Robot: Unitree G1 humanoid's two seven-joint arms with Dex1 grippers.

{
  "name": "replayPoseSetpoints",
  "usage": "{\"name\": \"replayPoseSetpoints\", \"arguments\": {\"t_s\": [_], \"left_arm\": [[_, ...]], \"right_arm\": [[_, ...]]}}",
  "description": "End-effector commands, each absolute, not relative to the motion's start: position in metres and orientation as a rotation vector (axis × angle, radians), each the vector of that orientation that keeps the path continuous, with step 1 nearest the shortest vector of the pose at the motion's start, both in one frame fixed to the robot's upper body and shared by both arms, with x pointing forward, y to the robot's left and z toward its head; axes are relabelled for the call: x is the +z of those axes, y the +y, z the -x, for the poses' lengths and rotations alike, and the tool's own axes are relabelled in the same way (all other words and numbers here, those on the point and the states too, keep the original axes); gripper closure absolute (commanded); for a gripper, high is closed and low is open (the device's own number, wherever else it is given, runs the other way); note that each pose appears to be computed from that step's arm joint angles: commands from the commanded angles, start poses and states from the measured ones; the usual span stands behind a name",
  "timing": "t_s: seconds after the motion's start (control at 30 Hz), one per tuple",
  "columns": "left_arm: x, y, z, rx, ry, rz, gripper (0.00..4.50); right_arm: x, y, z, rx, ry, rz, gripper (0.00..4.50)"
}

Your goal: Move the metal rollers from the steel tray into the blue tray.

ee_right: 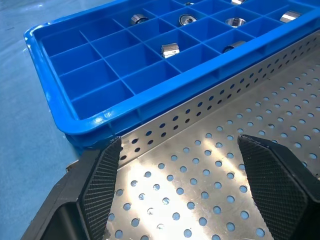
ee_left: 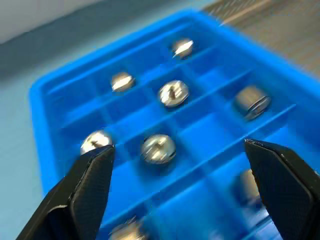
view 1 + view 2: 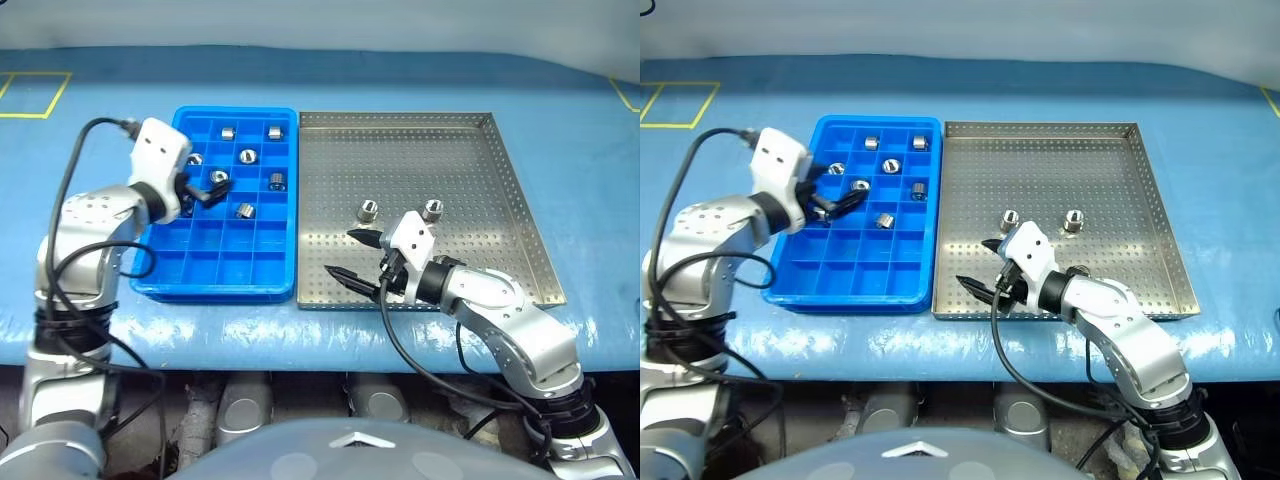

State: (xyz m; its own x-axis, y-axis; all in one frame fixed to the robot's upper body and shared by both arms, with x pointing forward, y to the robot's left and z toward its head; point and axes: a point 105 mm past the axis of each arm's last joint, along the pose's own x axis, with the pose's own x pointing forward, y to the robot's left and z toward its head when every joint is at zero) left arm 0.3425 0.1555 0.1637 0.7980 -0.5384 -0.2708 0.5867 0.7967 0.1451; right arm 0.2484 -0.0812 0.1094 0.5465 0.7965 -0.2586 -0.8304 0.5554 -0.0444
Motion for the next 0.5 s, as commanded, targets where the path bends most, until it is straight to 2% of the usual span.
{"name": "replayPoseSetpoints", "arguments": {"t_s": [0.03, 0.13, 0.3, 0.5], "left_arm": [[0.169, 0.106, -0.346, -0.78, 0.175, -0.261, 0.02], [0.152, 0.071, -0.353, -0.908, 0.226, -0.308, 0.02], [0.129, 0.033, -0.377, -0.967, 0.294, -0.391, 0.02], [0.106, 0.005, -0.394, -0.999, 0.339, -0.504, 0.02]], "right_arm": [[0.121, -0.085, -0.25, 0.936, 0.161, 0.189, 0.57], [0.121, -0.09, -0.249, 0.904, 0.164, 0.2, 0.57], [0.114, -0.105, -0.251, 0.799, 0.203, 0.235, 0.57], [0.121, -0.115, -0.255, 0.672, 0.174, 0.211, 0.57]]}}
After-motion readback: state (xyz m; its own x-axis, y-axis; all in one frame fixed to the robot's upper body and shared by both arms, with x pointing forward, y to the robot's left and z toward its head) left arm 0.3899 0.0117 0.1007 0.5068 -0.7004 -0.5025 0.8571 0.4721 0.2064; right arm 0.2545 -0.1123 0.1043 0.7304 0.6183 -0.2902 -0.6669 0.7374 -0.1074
